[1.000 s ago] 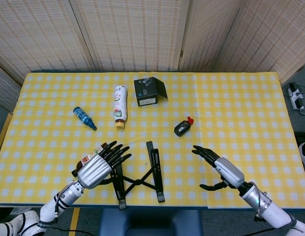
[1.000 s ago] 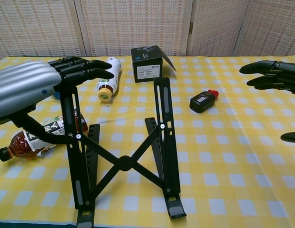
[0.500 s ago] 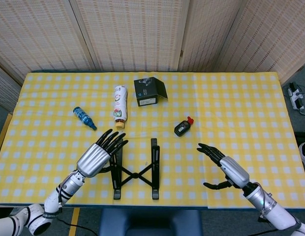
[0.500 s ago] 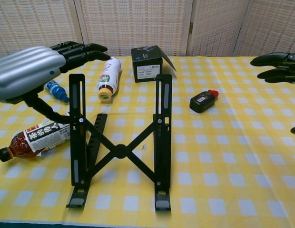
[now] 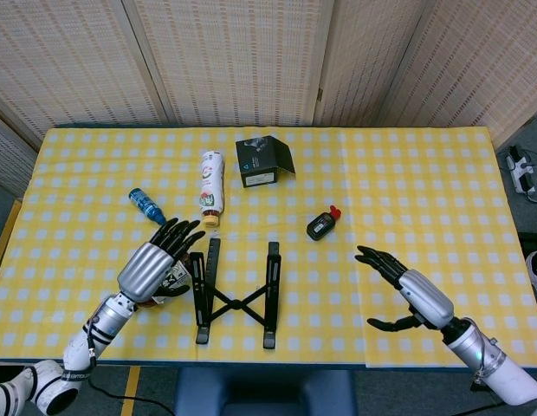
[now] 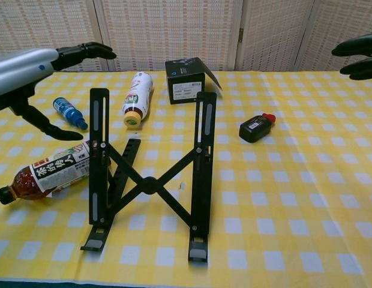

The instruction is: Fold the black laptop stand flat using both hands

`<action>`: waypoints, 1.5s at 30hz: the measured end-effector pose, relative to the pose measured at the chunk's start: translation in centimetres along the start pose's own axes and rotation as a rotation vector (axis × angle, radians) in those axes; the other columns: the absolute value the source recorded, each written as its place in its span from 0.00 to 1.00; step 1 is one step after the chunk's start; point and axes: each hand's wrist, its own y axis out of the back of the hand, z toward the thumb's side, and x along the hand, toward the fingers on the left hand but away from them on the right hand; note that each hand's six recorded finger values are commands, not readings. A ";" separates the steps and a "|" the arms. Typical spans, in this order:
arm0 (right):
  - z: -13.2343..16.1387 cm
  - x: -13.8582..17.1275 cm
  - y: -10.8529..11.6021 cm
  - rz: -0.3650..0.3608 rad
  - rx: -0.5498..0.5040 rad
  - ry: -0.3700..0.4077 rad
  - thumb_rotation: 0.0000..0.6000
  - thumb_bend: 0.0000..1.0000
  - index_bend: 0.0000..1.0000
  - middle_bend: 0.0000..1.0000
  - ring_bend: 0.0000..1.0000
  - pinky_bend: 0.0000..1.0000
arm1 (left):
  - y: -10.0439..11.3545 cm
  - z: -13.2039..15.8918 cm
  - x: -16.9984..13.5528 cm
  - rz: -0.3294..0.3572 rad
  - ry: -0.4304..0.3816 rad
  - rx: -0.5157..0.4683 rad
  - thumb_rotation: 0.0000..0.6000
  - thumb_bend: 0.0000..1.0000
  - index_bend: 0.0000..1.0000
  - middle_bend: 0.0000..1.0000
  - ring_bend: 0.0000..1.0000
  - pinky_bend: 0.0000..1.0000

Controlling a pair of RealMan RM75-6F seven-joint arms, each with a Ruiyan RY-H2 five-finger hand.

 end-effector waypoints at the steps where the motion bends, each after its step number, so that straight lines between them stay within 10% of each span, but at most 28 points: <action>1: 0.3 0.0 0.5 -0.005 0.005 0.006 1.00 0.25 0.00 0.00 0.07 0.00 | 0.1 -0.2 -0.2 -0.015 0.007 -0.040 1.00 0.15 0.00 0.03 0.00 0.00; 15: 1.8 -0.3 2.1 -0.006 0.053 0.015 1.00 0.25 0.00 0.00 0.07 0.00 | -1.0 -3.7 -0.5 -0.189 0.149 -0.424 1.00 0.15 0.03 0.06 0.00 0.00; 28: 0.4 -0.7 -0.3 0.047 0.000 -0.022 1.00 0.25 0.00 0.00 0.07 0.00 | -3.1 -2.7 1.1 -0.299 0.134 -0.782 1.00 0.15 0.27 0.34 0.17 0.00; 45: -1.1 -2.3 -3.8 0.136 -0.124 -0.048 1.00 0.25 0.00 0.00 0.07 0.00 | -3.1 -1.6 0.2 -0.339 -0.024 -0.883 1.00 0.15 0.47 0.48 0.26 0.00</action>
